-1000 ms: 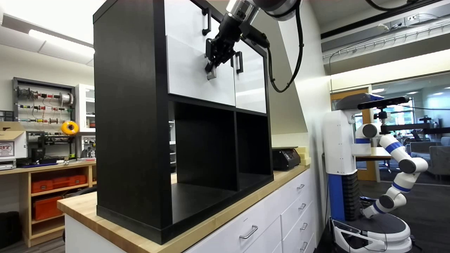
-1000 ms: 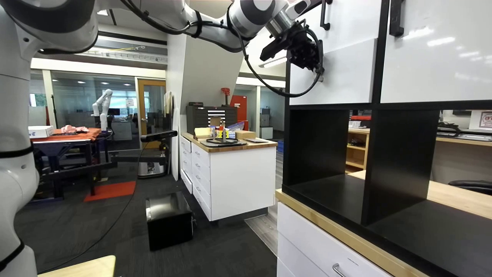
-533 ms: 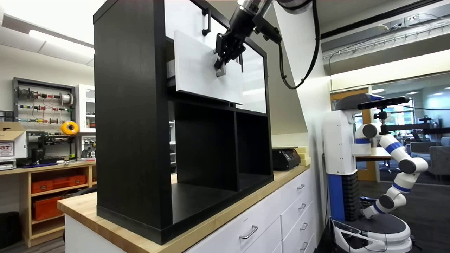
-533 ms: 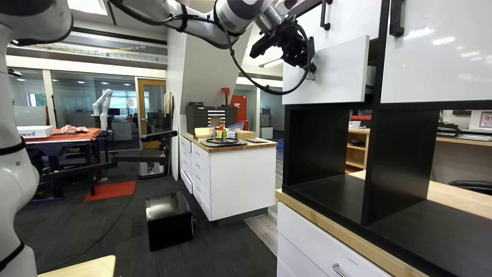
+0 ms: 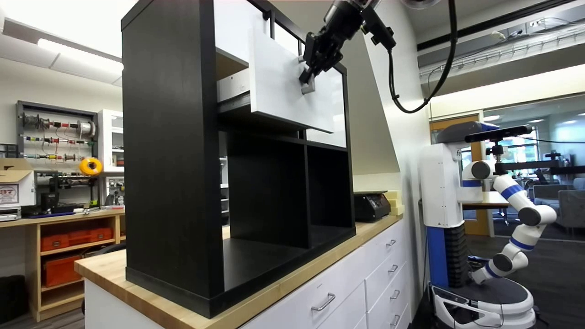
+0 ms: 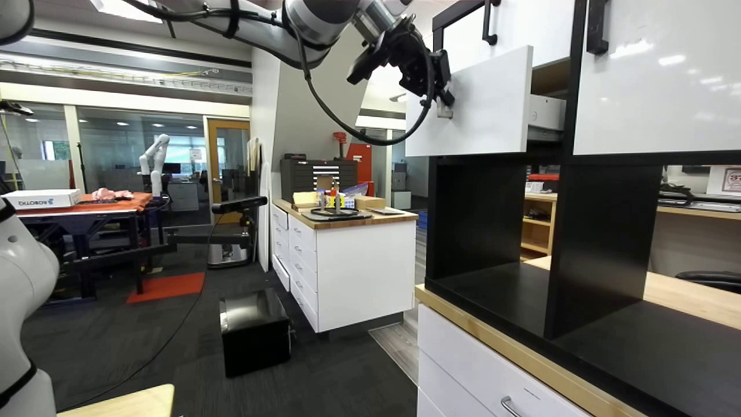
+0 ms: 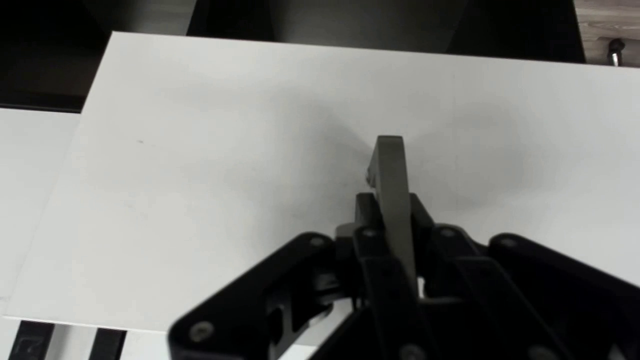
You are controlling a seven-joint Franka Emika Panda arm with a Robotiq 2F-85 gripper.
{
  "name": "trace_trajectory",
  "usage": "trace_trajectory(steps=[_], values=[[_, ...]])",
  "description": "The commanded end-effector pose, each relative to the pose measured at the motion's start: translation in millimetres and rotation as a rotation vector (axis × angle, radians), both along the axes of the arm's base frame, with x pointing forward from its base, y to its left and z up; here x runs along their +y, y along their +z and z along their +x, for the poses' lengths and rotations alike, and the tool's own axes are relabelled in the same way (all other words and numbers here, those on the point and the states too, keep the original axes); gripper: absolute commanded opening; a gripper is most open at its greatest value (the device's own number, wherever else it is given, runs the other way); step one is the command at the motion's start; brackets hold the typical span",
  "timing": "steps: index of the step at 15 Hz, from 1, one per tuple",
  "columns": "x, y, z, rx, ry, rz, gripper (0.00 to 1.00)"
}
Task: Open the bottom drawer
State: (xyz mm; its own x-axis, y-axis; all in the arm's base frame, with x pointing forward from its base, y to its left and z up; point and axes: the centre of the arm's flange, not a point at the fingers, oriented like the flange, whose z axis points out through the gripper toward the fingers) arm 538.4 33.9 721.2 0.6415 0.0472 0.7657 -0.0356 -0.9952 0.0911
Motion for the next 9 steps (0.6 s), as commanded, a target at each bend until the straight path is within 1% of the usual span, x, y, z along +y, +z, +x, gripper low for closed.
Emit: trace_trajectory(steps=[1, 7, 8, 9], values=[[-22, -48, -54, 0.063, -0.049, 0.033, 0.07], [-23, -52, -110, 0.056, -0.076, 0.056, 0.07], [-23, -52, -118, 0.062, -0.075, 0.060, 0.08], [-21, -53, -125, 0.060, -0.071, 0.049, 0.40]])
